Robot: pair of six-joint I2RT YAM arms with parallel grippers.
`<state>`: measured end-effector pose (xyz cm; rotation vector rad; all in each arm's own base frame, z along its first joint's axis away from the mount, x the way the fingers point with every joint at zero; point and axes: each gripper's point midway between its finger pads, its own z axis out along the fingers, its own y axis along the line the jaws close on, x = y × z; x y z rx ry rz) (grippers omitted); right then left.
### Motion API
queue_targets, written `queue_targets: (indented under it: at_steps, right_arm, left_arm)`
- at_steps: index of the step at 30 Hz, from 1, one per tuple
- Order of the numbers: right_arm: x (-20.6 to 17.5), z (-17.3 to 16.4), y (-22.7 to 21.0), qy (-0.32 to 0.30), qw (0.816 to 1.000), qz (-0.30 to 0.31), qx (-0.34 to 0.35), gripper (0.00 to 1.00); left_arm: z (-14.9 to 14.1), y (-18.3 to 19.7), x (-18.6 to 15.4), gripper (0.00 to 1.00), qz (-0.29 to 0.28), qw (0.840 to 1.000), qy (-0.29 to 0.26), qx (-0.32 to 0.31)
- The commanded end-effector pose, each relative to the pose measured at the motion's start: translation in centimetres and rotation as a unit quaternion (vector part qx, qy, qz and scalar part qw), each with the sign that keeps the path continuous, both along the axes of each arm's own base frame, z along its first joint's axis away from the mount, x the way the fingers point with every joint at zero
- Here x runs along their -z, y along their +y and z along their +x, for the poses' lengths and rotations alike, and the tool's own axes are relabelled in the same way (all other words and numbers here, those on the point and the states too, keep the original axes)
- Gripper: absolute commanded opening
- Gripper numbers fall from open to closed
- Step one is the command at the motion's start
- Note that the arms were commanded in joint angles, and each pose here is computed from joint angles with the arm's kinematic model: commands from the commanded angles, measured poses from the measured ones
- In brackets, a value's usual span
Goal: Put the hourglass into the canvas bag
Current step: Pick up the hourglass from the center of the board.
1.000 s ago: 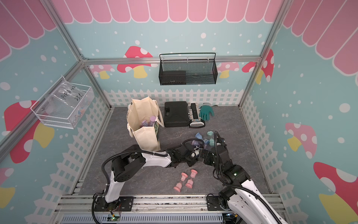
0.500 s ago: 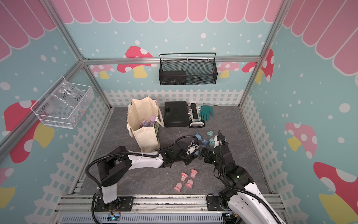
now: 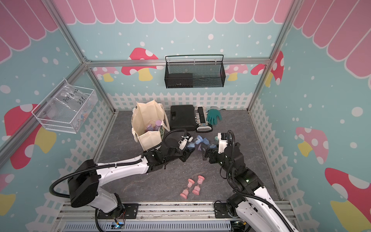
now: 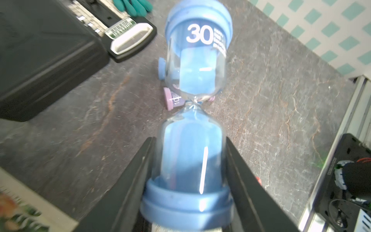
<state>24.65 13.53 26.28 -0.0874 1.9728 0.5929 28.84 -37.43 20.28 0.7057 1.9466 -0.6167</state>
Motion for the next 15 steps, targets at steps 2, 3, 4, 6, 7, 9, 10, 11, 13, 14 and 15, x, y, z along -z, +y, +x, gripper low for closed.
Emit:
queue_targets:
  at_steps: [2,3,4,6,7,9,10,11,13,14,15]
  right_arm:
    - [-3.4,0.5,1.9,-0.06,0.997,0.015,-0.05,1.0]
    - [-3.8,0.6,2.3,-0.065,0.996,0.018,-0.058,1.0]
    - [-4.1,0.6,2.7,-0.07,0.995,0.02,-0.069,0.99]
    - [-4.7,0.6,3.5,-0.084,0.992,0.023,-0.092,1.0]
    - [-5.0,0.6,3.9,-0.092,0.99,0.024,-0.101,1.0]
    - [-5.7,0.8,4.3,-0.104,0.988,0.031,-0.109,1.0]
    - [-6.1,1.0,4.6,-0.112,0.987,0.034,-0.113,1.0]
    - [-6.3,1.1,4.8,-0.118,0.985,0.036,-0.118,0.99]
    - [-6.9,1.4,5.4,-0.131,0.982,0.041,-0.13,1.0]
    - [-7.1,1.4,5.7,-0.138,0.98,0.043,-0.137,1.0]
    - [-7.4,1.6,6.0,-0.144,0.978,0.044,-0.143,1.0]
  left_arm:
    - [0.4,2.7,-4.4,0.24,-0.011,0.999,-0.014,-0.051]
    - [0.4,3.2,-5.2,0.23,-0.012,0.998,-0.013,-0.056]
    - [0.4,3.8,-6.0,0.23,-0.014,0.998,-0.013,-0.063]
    - [0.5,4.9,-7.4,0.22,-0.017,0.997,-0.015,-0.078]
    - [0.6,5.6,-8.1,0.22,-0.019,0.996,-0.016,-0.088]
    - [0.7,6.7,-9.6,0.21,-0.023,0.994,-0.021,-0.106]
    - [0.7,7.3,-10.3,0.21,-0.025,0.993,-0.025,-0.115]
    - [0.7,7.9,-11.0,0.21,-0.026,0.991,-0.029,-0.124]
    - [0.9,9.1,-12.4,0.21,-0.023,0.988,-0.039,-0.148]
    - [1.0,9.7,-12.8,0.21,-0.02,0.986,-0.042,-0.16]
    - [1.1,10.4,-13.4,0.2,-0.017,0.983,-0.048,-0.176]
